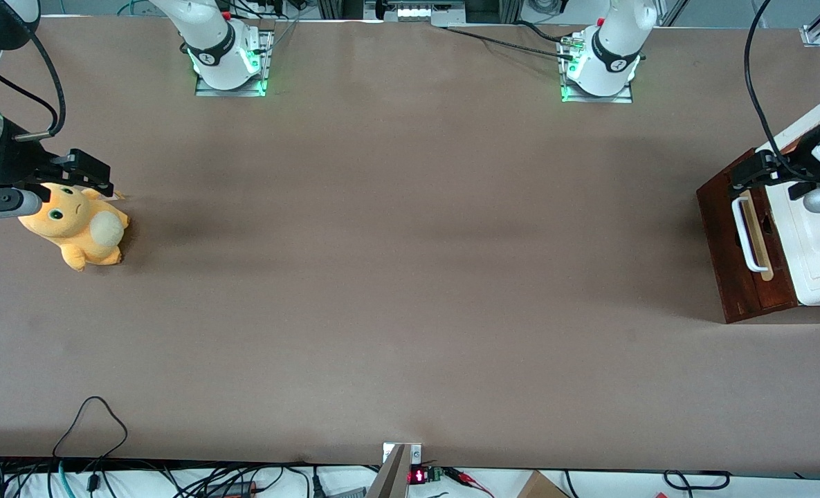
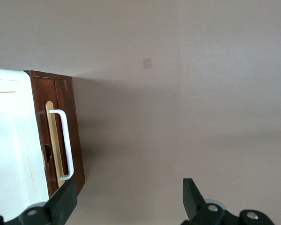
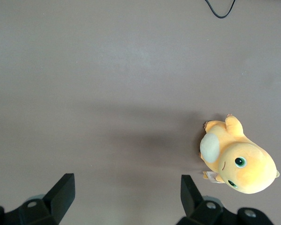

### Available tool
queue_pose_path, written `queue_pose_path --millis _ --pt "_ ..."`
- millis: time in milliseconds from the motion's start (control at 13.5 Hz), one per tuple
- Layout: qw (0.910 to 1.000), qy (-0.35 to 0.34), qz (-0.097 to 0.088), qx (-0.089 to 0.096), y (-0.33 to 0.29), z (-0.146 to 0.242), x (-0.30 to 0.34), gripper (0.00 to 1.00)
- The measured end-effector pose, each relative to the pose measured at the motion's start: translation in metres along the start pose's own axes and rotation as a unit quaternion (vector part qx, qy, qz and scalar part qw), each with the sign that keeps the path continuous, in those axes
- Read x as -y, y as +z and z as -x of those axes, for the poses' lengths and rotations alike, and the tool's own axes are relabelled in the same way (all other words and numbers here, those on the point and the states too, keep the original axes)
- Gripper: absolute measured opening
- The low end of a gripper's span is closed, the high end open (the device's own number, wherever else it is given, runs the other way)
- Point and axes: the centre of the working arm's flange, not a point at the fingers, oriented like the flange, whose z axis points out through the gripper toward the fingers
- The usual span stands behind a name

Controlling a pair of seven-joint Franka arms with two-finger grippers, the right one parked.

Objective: Open lower drawer with left arm only

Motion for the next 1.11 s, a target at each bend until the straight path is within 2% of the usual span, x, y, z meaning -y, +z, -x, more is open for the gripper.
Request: queue_pose_path --millis 297,1115 --pt "1.0 0.003 0.001 0.009 0.0008 0.0018 -0.0014 1.0" --pt "0.9999 0.006 0.001 0.011 0.0005 0.0011 -0.0015 1.0"
